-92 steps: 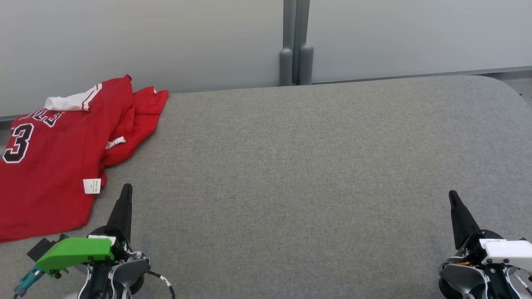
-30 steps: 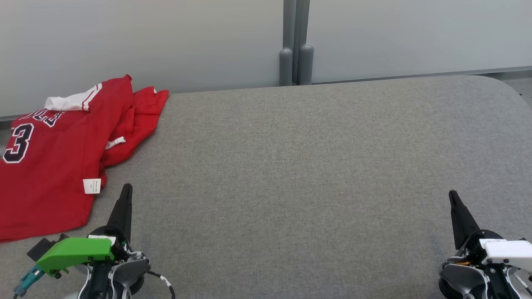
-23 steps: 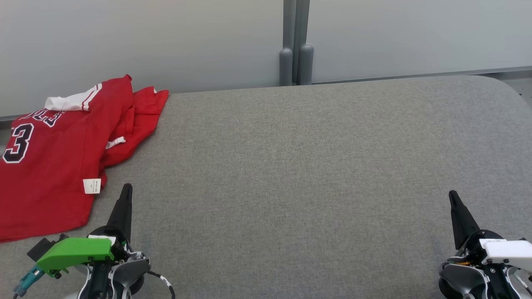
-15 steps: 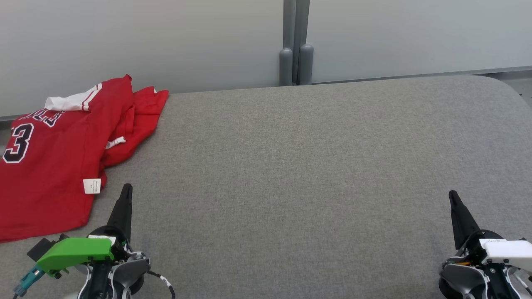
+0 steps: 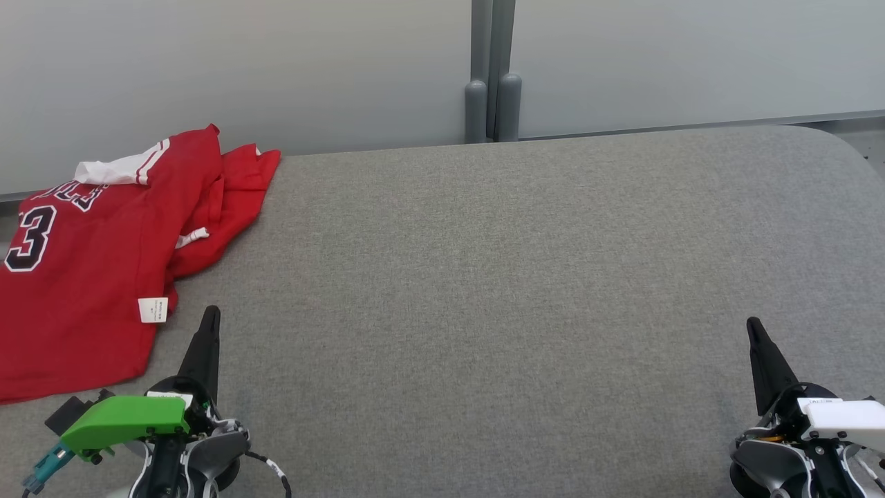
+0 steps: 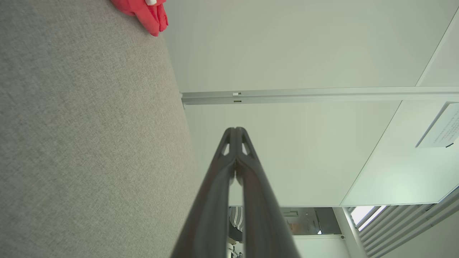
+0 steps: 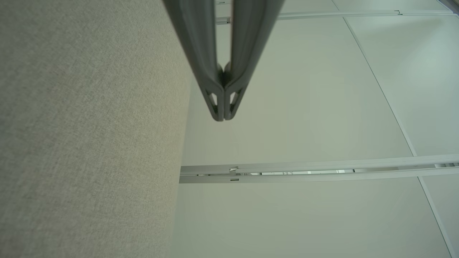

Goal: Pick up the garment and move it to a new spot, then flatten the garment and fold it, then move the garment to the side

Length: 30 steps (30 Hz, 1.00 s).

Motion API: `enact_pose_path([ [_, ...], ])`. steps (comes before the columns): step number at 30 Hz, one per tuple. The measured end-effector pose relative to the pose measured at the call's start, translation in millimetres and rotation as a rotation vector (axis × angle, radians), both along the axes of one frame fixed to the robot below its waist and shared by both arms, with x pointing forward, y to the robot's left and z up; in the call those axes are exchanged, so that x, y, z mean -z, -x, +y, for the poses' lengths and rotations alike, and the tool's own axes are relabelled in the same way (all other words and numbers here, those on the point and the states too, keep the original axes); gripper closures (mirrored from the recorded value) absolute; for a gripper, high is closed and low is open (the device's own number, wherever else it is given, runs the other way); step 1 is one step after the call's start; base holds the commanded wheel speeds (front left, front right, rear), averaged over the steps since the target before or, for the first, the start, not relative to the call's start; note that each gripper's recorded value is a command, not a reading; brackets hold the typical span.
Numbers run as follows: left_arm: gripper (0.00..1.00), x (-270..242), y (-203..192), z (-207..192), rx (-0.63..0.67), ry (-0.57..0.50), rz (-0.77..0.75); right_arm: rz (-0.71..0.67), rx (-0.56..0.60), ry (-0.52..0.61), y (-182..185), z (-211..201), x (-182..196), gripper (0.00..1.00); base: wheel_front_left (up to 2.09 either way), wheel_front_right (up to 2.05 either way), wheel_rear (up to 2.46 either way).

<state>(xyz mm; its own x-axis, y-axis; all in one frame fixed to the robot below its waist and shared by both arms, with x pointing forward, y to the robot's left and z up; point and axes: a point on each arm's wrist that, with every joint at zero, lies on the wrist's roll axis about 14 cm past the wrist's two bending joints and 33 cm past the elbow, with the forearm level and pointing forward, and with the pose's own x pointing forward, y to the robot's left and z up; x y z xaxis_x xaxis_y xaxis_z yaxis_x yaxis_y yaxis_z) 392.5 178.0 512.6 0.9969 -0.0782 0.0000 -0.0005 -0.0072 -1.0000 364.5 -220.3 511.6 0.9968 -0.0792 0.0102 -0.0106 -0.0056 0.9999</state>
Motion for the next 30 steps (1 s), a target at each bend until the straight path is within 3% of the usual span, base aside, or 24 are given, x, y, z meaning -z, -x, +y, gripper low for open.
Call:
enact_pose_path([
  [30, 1.0, 0.0, 0.0, 0.0, 0.0, 0.0, 0.0, 0.0, 0.0, 0.0, 0.0, 0.0, 0.0, 1.0, 0.0, 0.0, 0.0],
])
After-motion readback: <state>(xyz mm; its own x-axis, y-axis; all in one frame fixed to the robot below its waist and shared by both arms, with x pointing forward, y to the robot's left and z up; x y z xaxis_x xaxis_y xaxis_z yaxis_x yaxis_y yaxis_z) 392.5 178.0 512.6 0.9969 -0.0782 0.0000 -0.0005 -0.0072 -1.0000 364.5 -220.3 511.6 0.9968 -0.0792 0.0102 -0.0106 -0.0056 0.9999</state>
